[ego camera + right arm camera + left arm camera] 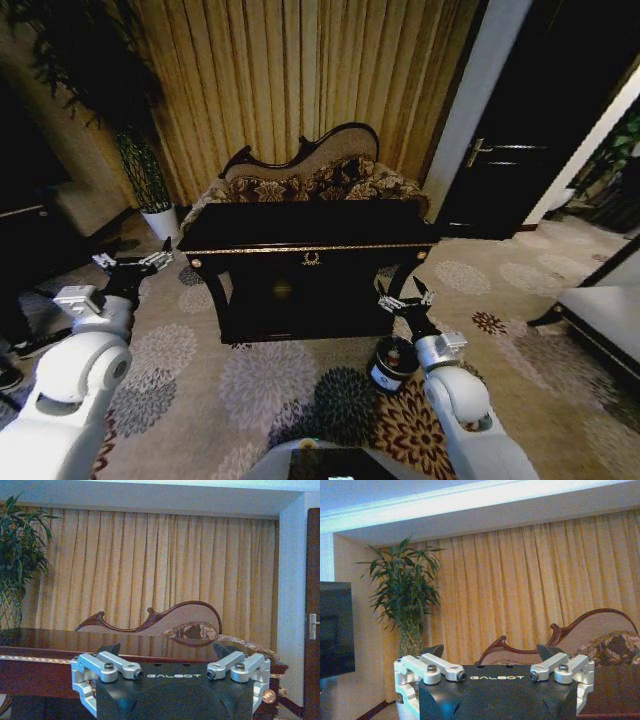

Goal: Move to the front of the table and place the trash on the table into the trash bin.

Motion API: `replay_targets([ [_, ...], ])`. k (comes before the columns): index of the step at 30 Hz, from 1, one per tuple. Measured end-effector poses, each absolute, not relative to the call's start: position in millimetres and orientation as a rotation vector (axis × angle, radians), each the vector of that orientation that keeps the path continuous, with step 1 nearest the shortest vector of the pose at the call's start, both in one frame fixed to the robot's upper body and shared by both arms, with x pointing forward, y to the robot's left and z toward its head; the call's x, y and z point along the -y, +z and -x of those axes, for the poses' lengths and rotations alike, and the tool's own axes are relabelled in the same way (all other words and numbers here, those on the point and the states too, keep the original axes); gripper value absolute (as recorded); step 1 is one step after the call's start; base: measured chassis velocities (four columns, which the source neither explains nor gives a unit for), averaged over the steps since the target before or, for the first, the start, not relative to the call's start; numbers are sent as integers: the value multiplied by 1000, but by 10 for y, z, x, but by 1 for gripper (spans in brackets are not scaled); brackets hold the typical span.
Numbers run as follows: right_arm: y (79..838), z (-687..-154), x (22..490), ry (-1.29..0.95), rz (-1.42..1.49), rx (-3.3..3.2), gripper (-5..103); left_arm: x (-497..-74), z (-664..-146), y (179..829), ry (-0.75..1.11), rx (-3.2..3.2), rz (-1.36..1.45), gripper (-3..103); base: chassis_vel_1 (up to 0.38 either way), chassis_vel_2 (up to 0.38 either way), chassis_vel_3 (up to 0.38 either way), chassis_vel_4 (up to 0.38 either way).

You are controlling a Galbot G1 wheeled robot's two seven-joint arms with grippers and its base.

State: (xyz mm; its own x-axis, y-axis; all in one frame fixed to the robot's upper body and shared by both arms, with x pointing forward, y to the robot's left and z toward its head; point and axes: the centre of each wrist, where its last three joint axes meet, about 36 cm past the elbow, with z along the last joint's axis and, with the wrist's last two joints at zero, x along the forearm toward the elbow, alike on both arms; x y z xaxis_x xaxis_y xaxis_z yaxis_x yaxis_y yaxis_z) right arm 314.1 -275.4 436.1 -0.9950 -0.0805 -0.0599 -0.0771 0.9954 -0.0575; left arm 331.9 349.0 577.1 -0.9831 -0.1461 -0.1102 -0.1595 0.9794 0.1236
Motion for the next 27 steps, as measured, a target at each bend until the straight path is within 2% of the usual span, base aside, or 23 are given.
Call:
replay_targets([
  [12, 4337, -3162, 2811, -94, 107, -3080, 100, -3465, -3287, 5784, 201, -3024, 230, 100, 164, -165, -158, 162],
  [27, 4361, -3199, 2846, -90, 108, -3072, 100, -3412, -3257, 5767, 207, -3024, 232, 100, 230, -227, -235, 226],
])
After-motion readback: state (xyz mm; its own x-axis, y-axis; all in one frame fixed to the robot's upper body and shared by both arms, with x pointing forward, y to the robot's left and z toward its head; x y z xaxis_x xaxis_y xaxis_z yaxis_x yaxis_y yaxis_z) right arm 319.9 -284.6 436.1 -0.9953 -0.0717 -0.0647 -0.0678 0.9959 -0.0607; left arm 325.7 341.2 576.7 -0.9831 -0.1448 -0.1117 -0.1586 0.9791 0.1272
